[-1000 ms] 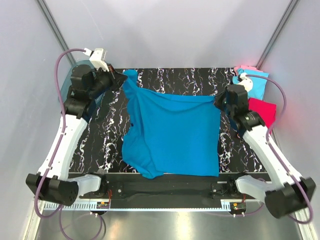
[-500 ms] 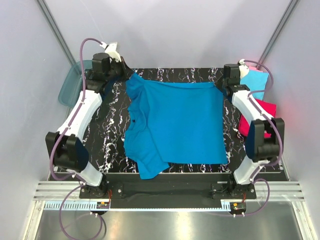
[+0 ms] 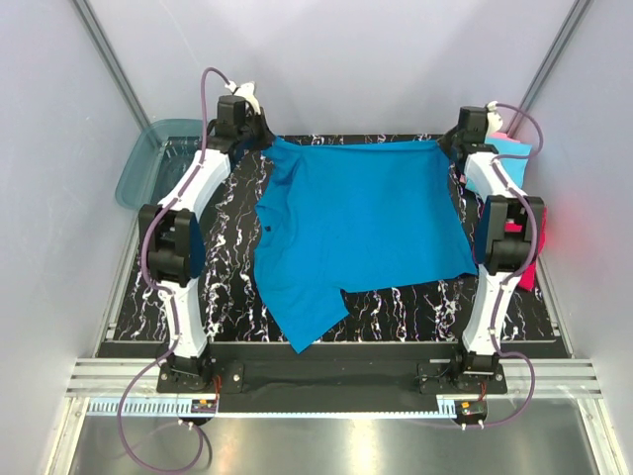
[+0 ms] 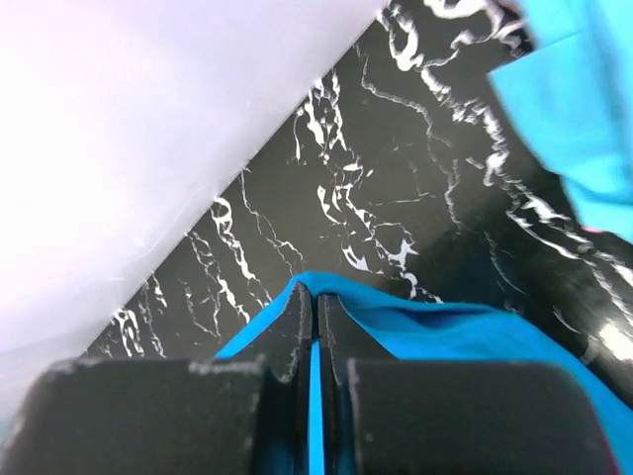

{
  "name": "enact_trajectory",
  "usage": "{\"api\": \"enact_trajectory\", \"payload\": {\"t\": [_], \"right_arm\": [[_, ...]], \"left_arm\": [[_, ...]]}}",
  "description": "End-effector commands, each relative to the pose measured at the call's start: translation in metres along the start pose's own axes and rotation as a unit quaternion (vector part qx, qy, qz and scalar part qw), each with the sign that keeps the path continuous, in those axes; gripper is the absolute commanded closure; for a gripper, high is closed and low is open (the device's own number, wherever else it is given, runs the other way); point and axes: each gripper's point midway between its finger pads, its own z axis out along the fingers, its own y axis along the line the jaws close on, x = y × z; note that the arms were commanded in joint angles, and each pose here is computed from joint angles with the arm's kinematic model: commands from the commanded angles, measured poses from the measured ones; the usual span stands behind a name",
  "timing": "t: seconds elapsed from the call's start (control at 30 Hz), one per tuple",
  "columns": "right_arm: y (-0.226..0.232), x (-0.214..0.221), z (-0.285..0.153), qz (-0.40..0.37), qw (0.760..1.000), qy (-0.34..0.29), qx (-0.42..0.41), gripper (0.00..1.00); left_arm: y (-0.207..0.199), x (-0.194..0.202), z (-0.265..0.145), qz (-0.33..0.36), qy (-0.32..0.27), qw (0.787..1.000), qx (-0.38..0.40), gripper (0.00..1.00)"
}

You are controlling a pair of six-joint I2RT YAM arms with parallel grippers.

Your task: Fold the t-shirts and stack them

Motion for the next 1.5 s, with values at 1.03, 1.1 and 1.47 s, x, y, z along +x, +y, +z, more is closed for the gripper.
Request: {"api": "enact_trajectory", "payload": {"t": [1.03, 1.1, 1.47], "right_arm": [[0.024, 0.034, -0.27, 0.017, 0.985, -0.052, -0.166, 0.34], [0.002, 0.04, -0.281, 0.014, 0.987, -0.057, -0.15, 0.34], [-0.102, 0.113, -0.273, 0.046, 0.998, -0.005, -0.038, 0.32]], "left_arm": [[-0.077, 0.077, -0.193, -0.148, -0.141, 0.977, 0.063, 0.05], [-0.076, 0.099, -0.198, -0.156, -0.142, 0.975, 0.065, 0.06], [-0.047, 0.22, -0.235, -0.186, -0.122, 0.975, 0.005, 0.07]]}}
